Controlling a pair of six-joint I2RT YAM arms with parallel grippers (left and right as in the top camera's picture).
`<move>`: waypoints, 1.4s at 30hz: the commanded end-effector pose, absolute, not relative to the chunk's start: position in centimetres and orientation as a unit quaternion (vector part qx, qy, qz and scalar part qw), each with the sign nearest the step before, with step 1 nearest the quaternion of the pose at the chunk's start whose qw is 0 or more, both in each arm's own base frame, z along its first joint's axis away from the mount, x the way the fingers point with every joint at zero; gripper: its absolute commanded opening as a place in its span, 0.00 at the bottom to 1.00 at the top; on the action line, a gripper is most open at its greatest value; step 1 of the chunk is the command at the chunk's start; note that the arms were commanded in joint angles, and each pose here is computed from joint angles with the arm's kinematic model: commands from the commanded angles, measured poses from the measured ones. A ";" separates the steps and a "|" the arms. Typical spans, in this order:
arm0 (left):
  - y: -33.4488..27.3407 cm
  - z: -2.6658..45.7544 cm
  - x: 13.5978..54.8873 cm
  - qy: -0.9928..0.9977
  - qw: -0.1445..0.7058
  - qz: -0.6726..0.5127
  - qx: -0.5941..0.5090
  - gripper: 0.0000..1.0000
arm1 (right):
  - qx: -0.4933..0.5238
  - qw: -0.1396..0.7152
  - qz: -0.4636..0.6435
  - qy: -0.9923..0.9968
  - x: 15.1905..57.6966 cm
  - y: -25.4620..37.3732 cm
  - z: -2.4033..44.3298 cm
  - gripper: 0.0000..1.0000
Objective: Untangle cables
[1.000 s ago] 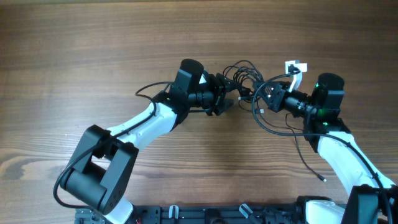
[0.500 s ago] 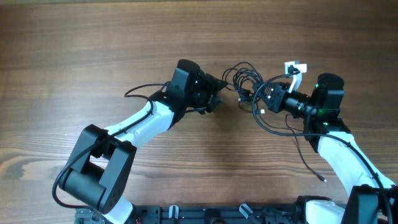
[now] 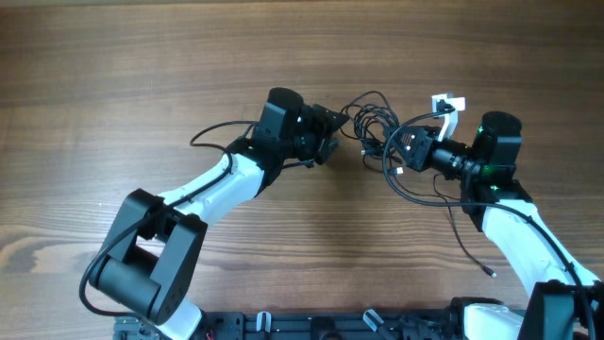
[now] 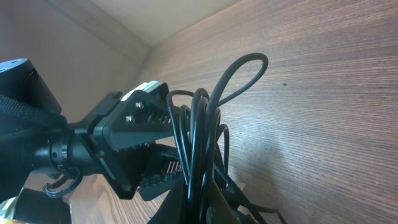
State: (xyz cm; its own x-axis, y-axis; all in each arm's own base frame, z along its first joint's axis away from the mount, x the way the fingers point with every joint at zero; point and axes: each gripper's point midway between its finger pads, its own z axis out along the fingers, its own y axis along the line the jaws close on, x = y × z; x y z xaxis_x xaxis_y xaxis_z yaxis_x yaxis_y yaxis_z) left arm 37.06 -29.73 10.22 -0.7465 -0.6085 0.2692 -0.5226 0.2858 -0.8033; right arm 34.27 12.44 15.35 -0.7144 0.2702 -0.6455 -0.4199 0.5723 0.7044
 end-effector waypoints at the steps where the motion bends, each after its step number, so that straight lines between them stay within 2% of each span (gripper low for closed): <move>1: -30.9 11.6 35.6 0.802 0.005 -0.508 -0.314 0.46 | -0.069 0.384 0.464 0.795 34.0 12.9 16.3 0.05; 5: -31.1 12.7 35.2 0.800 0.001 -0.519 -0.303 0.47 | -0.070 0.384 0.464 0.795 34.0 12.9 16.3 0.05; 9: -30.6 14.5 35.4 0.799 0.031 -0.524 -0.294 0.52 | -0.069 0.383 0.465 0.795 33.9 12.9 16.3 0.05; 13: -29.2 13.9 36.2 0.807 0.070 -0.493 -0.317 0.61 | -0.068 0.380 0.467 0.796 33.9 12.9 16.2 0.05; 30: -30.4 11.7 36.0 0.820 0.105 -0.455 -0.331 0.63 | -0.083 0.370 0.474 0.795 33.3 14.2 16.2 0.05; 36: -30.3 9.4 35.9 0.828 0.093 -0.436 -0.340 0.57 | -0.100 0.359 0.494 0.785 32.6 14.8 16.6 0.05; 40: -29.7 8.5 35.6 0.835 0.084 -0.418 -0.348 0.46 | -0.100 0.360 0.494 0.785 32.6 14.8 16.6 0.05; 42: -29.0 7.7 35.2 0.841 0.081 -0.398 -0.357 0.37 | -0.099 0.360 0.495 0.785 32.6 14.7 16.7 0.05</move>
